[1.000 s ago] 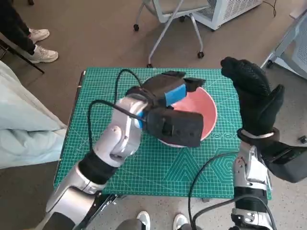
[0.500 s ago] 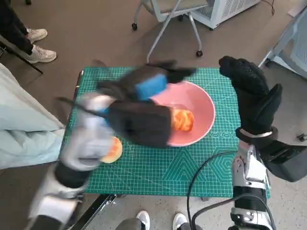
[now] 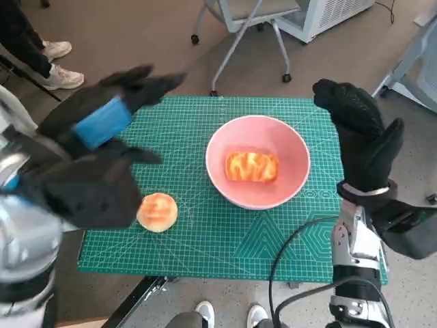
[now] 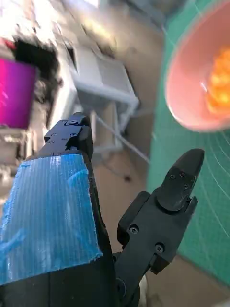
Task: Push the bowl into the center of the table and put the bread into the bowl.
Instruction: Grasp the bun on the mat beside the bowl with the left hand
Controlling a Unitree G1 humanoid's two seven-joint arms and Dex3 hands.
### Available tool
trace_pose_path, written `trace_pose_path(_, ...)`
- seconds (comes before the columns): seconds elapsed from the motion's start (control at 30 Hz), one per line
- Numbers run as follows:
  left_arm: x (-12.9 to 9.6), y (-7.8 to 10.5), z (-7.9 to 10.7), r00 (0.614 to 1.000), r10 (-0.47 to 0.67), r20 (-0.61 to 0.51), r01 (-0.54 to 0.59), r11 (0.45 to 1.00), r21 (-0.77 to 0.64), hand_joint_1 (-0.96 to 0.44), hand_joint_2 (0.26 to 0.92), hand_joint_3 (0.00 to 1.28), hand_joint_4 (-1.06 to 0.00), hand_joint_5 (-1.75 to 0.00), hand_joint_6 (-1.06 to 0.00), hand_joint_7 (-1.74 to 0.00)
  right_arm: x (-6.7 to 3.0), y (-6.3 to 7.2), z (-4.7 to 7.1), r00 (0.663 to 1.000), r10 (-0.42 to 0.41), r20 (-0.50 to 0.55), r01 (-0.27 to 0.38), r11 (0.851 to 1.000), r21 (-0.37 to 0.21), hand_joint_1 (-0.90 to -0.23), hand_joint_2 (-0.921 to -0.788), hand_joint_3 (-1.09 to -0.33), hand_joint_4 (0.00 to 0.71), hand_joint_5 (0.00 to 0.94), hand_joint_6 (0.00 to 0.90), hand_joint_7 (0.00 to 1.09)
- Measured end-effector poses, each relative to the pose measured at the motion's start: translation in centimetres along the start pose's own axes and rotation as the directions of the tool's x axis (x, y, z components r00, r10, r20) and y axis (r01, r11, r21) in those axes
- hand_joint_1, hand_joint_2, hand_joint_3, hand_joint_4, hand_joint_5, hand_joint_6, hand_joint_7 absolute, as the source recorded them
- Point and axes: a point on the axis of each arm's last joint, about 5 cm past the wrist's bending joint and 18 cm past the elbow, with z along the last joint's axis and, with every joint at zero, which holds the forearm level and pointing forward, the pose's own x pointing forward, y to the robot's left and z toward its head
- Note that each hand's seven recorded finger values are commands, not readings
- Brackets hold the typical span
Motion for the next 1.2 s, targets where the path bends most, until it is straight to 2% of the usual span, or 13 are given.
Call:
trace_pose_path(0.13,-0.8,-0.7,-0.5,0.999,-0.033,-0.017,0.033,0.999,0.004,-0.21,0.729,0.00,-0.18,-0.01,-0.35,-0.03,0.15,0.0,0.0,1.000,0.010,-0.003,-0.010,1.000,0.007,-0.638,-0.921,-0.704,0.194,0.000,0.148,0.41)
trace_pose_path(0.33,-1.5,-1.7,-0.9,0.996,-0.083,-0.014,0.083,0.997,-0.006,-0.04,0.722,0.00,-0.19,-0.01,-0.34,-0.01,0.32,0.1,0.0,1.000,0.019,-0.008,-0.018,1.000,0.014,-0.633,-0.921,-0.712,0.190,0.000,0.140,0.41)
trace_pose_path(0.4,-1.7,-2.0,-0.9,0.995,-0.099,-0.015,0.099,0.995,-0.002,0.06,0.728,0.00,-0.18,0.00,-0.34,-0.01,0.38,0.1,0.0,1.000,0.022,-0.008,-0.022,1.000,0.015,-0.633,-0.921,-0.714,0.189,0.000,0.137,0.42)
trace_pose_path(0.57,-1.7,-2.5,-1.1,0.990,-0.136,-0.028,0.137,0.990,0.023,0.16,0.755,0.02,-0.15,0.00,-0.32,0.00,0.59,0.1,0.0,1.000,0.029,-0.004,-0.029,0.999,0.016,-0.633,-0.921,-0.718,0.187,0.000,0.130,0.43)
trace_pose_path(0.8,-1.4,-3.0,-0.9,0.973,-0.224,-0.047,0.226,0.973,0.044,0.17,0.763,0.02,-0.11,0.00,-0.29,0.00,0.71,0.1,0.0,0.999,0.035,-0.005,-0.035,0.999,0.017,-0.632,-0.921,-0.721,0.186,0.001,0.102,0.48)
trace_pose_path(1.2,-0.8,-4.9,-1.5,0.953,-0.300,-0.051,0.302,0.953,0.034,0.12,0.754,0.01,-0.12,0.00,-0.28,0.00,0.59,0.0,-0.1,0.999,0.042,-0.009,-0.042,0.999,0.015,-0.637,-0.921,-0.723,0.187,0.001,0.089,0.50)
